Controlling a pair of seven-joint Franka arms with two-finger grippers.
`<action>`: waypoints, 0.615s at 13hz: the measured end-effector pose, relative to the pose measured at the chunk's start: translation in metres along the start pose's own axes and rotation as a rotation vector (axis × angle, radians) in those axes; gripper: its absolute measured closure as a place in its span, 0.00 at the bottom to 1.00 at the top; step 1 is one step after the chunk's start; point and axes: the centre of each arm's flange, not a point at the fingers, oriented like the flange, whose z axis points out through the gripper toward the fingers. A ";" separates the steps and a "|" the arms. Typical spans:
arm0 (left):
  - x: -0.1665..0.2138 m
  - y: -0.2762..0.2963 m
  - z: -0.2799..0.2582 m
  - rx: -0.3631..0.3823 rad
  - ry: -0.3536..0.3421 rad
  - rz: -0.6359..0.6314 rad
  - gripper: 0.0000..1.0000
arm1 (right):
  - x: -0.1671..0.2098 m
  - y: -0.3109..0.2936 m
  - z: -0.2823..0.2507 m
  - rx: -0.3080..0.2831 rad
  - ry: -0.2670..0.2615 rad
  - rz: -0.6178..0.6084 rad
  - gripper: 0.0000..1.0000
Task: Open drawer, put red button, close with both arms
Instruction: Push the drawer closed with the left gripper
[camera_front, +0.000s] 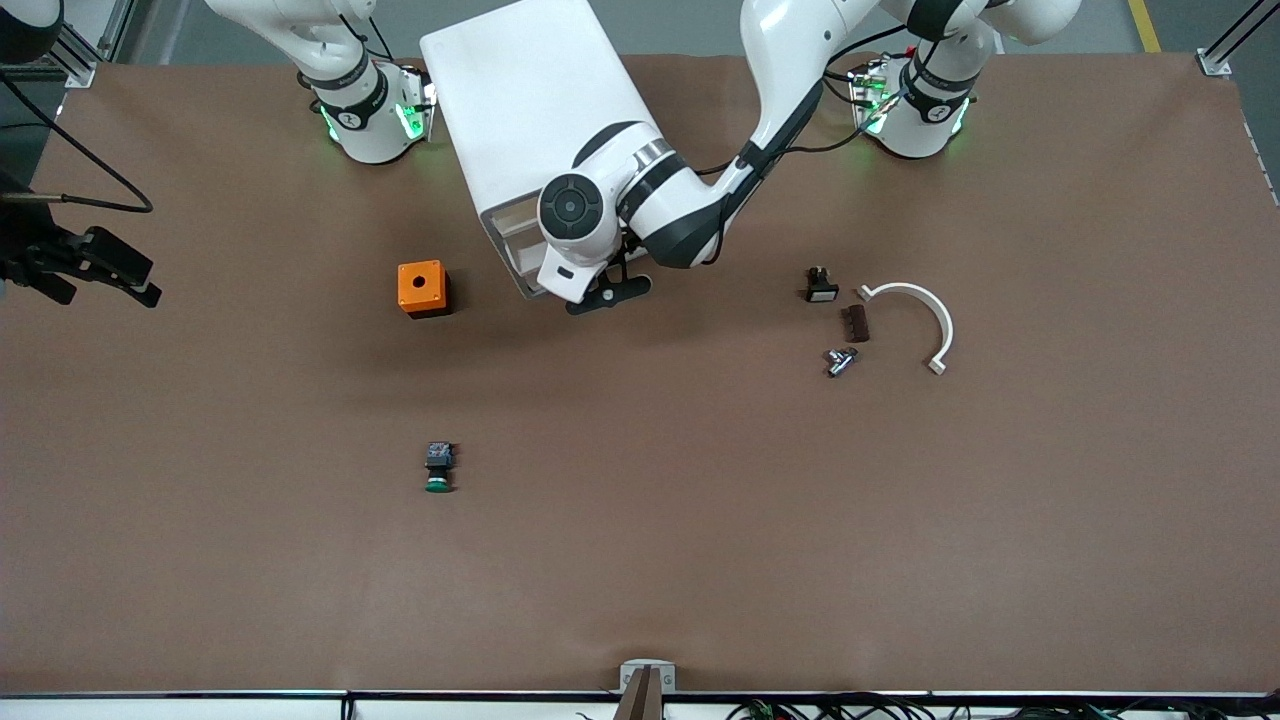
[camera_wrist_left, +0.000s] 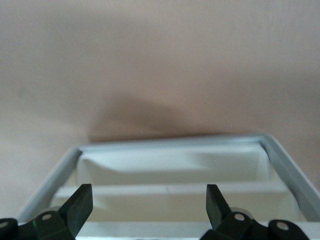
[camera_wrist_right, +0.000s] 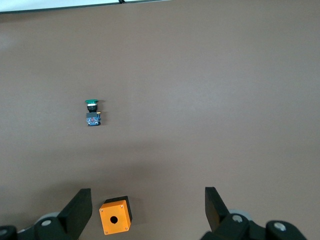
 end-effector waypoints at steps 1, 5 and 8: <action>-0.006 0.002 0.003 -0.003 -0.018 0.002 0.00 | 0.000 0.000 -0.002 0.000 0.003 0.000 0.00; -0.019 0.006 0.009 0.004 -0.028 -0.024 0.00 | 0.001 0.001 -0.004 0.000 0.010 0.001 0.00; 0.000 0.000 0.000 -0.006 -0.011 -0.083 0.00 | 0.001 0.002 -0.005 -0.002 0.008 0.002 0.00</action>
